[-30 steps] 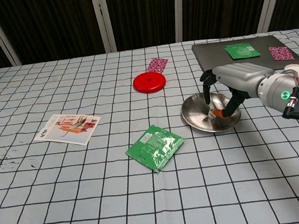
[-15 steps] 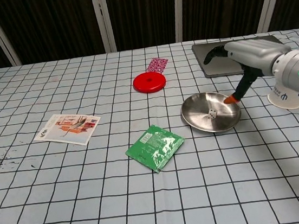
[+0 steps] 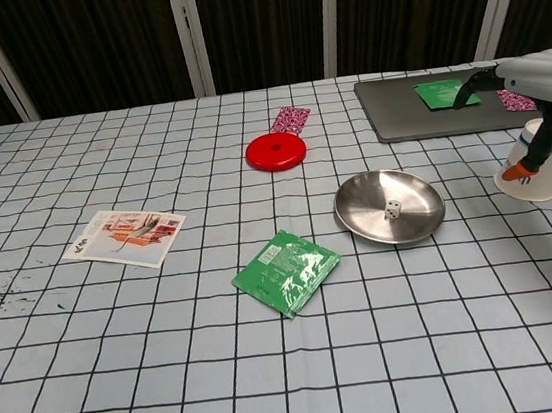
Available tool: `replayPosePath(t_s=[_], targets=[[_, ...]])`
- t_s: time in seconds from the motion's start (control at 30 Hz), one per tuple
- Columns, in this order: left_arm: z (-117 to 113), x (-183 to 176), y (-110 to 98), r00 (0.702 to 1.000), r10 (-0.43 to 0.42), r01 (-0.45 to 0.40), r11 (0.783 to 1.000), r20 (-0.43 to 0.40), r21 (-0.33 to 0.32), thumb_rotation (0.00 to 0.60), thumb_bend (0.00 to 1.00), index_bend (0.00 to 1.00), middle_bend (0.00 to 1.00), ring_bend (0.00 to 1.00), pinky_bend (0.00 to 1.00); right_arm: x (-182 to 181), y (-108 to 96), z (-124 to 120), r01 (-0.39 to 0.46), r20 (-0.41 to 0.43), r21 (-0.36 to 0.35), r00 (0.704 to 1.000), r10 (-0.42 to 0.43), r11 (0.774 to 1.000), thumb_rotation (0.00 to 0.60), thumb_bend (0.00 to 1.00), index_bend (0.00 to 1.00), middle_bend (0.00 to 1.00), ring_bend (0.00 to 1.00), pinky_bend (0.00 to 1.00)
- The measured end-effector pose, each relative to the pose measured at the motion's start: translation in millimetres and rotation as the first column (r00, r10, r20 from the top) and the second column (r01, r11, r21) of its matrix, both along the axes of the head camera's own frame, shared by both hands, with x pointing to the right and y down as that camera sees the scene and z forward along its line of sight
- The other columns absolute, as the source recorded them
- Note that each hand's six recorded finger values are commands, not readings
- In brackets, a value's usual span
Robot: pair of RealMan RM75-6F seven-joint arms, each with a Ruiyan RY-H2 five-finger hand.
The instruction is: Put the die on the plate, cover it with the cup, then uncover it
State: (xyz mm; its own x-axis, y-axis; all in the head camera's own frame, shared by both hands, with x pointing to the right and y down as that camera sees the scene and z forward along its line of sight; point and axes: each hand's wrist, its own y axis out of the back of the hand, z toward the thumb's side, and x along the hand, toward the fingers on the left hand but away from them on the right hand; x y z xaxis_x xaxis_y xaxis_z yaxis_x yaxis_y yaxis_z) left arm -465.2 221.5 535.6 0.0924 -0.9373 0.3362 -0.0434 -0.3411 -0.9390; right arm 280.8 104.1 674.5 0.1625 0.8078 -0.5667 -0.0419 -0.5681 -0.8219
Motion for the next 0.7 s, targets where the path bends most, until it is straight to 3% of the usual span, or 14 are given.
replayPosePath(t_s=[0.37,0.7], targets=[[1,-1,-1,1.000,-0.002,0.002,1.000,0.006,-0.002,0.600,0.26,0.31,0.00,0.00,0.13,12,-6,5,-0.014,-0.022,0.001,1.000,0.014,1.000,0.600,0.17,0.36,0.29,0.11,0.00],[4,1,-1,1.000,-0.001,0.001,1.000,0.018,-0.006,0.600,0.26,0.31,0.00,0.00,0.13,35,-10,9,-0.027,-0.071,-0.003,0.997,0.027,1.000,0.600,0.23,0.38,0.31,0.12,0.00]])
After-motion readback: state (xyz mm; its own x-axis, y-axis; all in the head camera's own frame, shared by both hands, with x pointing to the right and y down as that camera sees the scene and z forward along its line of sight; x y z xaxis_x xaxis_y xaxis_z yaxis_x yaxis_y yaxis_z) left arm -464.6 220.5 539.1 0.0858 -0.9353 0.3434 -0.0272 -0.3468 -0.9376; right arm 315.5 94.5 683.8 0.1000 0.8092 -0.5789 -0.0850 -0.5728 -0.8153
